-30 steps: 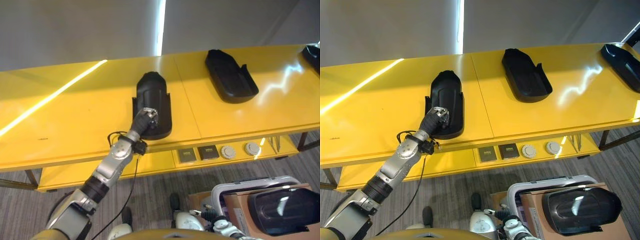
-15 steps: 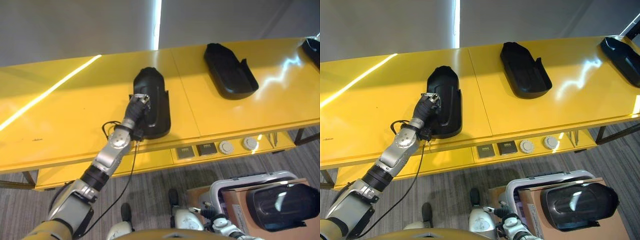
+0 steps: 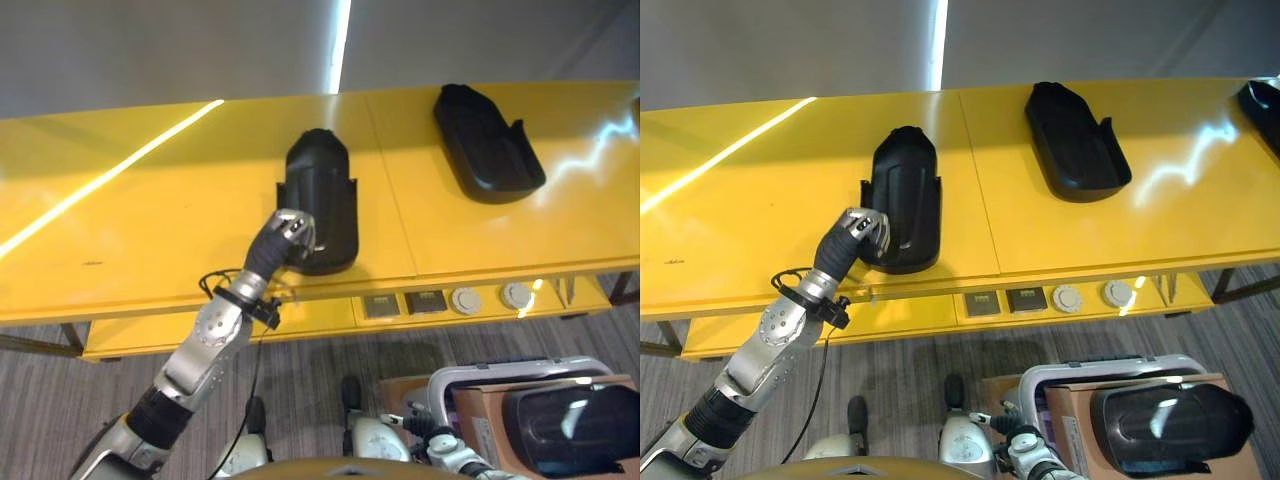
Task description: Move parts from the plastic box to the shelf.
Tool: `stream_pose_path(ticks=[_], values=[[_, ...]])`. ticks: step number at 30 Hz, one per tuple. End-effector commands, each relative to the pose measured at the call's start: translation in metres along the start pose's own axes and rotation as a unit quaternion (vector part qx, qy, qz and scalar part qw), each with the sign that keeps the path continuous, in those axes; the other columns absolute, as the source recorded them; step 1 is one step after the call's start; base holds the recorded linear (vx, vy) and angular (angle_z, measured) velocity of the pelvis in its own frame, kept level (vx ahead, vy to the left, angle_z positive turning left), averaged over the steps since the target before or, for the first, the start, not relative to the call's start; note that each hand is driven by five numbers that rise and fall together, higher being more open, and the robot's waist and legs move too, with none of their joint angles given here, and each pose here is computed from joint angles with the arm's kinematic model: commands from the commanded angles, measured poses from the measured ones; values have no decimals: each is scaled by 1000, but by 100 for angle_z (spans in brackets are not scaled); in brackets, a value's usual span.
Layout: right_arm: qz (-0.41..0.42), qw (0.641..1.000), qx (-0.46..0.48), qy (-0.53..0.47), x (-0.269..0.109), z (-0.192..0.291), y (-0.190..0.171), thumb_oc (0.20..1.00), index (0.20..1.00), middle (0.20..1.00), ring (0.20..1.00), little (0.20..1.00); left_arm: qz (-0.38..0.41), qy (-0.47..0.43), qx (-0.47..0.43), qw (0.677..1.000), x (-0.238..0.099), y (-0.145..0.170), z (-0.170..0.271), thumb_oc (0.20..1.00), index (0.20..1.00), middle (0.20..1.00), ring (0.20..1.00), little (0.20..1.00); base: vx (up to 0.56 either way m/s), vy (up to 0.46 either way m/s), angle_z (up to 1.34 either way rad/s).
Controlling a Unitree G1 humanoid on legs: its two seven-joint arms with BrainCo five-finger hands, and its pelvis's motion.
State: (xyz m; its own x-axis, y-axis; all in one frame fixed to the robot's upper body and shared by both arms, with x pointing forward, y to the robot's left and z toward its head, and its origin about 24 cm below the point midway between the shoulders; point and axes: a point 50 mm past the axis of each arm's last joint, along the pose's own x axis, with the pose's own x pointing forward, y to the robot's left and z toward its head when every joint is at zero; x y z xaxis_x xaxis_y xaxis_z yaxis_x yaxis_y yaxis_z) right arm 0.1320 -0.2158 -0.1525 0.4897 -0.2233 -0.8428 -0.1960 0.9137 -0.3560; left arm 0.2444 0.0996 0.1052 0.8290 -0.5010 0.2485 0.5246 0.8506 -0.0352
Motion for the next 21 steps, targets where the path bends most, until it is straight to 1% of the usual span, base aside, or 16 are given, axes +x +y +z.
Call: stream_pose_path(ticks=[1,3,5,10,14,16,21], values=[[26,1000,0,11,-1,0,18,1000,1000,1000,1000,1000,-36,-20,-10,999,5,-1,10,200,200,200,200,200,-8,11,4],[28,1000,-5,13,-1,-1,19,1000,1000,1000,1000,1000,-35,1,-9,999,1,1,3,200,200,200,200,200,-4,18,5],[30,999,-11,12,-1,1,19,1000,1000,1000,1000,1000,-38,21,15,999,1,4,-5,200,200,200,200,200,-12,24,8],[34,999,-16,5,-1,4,21,1000,1000,1000,1000,1000,-40,32,24,998,7,4,-11,200,200,200,200,200,-7,14,8],[38,999,-21,3,-1,5,23,1000,1000,1000,1000,1000,-47,40,35,997,17,0,-17,200,200,200,200,200,0,0,0],[36,999,-17,4,-1,5,23,1000,1000,1000,1000,1000,-50,38,33,997,28,-6,-19,200,200,200,200,200,0,0,0],[34,999,-17,8,-1,4,23,1000,1000,1000,1000,1000,-48,42,11,998,44,-15,-25,200,200,200,200,200,7,5,-6]])
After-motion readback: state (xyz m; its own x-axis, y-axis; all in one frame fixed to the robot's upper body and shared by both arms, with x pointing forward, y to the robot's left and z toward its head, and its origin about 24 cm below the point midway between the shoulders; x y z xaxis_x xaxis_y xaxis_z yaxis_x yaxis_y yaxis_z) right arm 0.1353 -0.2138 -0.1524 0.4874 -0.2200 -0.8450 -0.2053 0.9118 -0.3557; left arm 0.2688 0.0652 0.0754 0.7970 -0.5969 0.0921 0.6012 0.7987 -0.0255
